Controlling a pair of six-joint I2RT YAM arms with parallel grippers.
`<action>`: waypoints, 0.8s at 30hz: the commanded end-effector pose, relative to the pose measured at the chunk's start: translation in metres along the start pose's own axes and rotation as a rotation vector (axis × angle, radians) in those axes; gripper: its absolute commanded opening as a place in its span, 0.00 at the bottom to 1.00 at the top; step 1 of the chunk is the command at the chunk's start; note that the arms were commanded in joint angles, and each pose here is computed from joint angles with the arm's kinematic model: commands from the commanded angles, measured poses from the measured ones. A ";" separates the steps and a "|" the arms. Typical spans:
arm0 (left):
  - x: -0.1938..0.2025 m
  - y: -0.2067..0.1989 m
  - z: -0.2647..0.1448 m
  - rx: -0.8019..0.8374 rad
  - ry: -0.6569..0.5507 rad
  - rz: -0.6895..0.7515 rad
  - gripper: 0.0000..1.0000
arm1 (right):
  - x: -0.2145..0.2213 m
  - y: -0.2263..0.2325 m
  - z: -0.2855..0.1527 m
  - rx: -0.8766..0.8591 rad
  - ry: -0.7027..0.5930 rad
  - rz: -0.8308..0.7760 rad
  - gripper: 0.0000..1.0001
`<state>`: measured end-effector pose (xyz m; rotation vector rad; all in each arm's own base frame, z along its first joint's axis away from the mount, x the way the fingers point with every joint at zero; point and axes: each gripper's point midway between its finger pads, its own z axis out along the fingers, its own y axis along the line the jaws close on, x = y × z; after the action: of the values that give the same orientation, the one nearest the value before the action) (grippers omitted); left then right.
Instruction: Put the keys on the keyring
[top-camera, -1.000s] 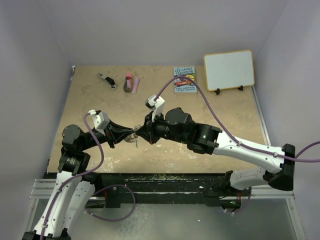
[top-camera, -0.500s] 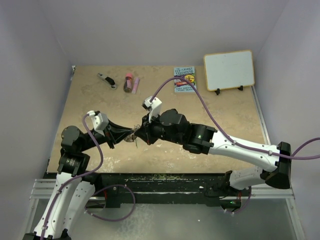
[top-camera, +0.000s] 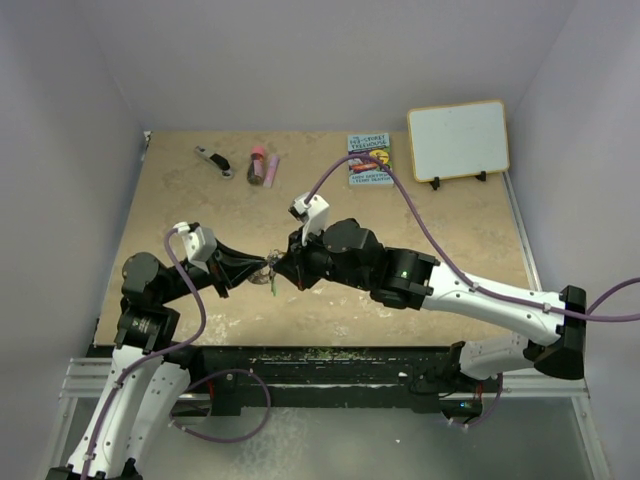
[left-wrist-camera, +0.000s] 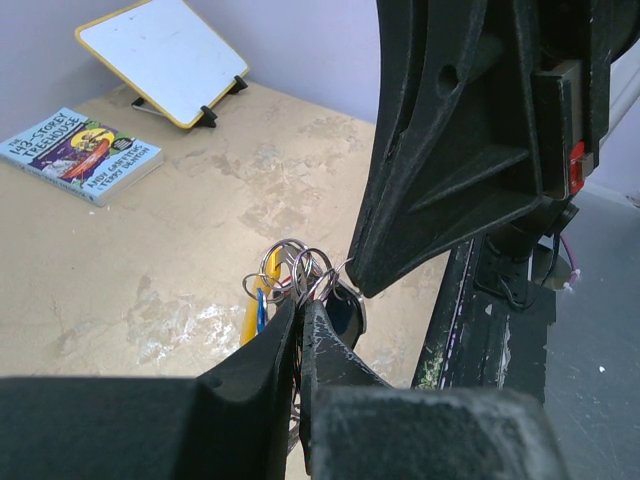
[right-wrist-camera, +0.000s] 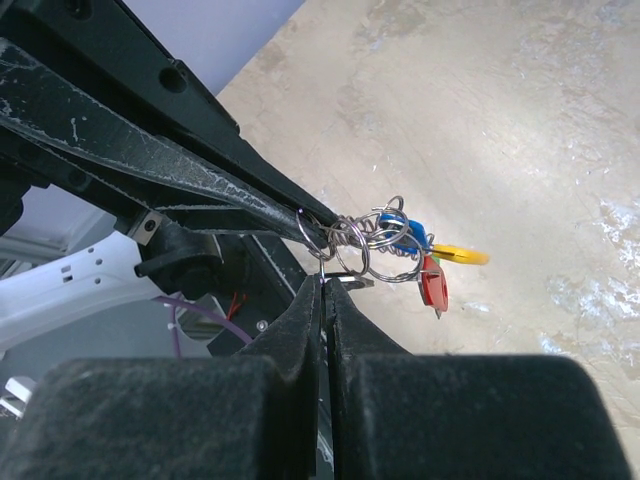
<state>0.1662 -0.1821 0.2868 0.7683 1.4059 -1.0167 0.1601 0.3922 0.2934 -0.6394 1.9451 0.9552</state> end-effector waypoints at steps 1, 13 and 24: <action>-0.009 -0.001 -0.001 0.006 -0.033 0.046 0.04 | -0.027 0.007 -0.015 -0.016 -0.087 0.025 0.00; -0.011 -0.005 0.000 0.025 -0.040 0.037 0.04 | -0.020 0.011 -0.012 -0.040 -0.068 0.024 0.00; -0.013 -0.006 -0.001 0.025 -0.046 0.033 0.04 | -0.014 0.008 -0.013 -0.036 -0.062 0.048 0.00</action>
<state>0.1639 -0.1833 0.2855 0.7668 1.4040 -1.0391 0.1574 0.3880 0.2942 -0.6216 1.9497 0.9720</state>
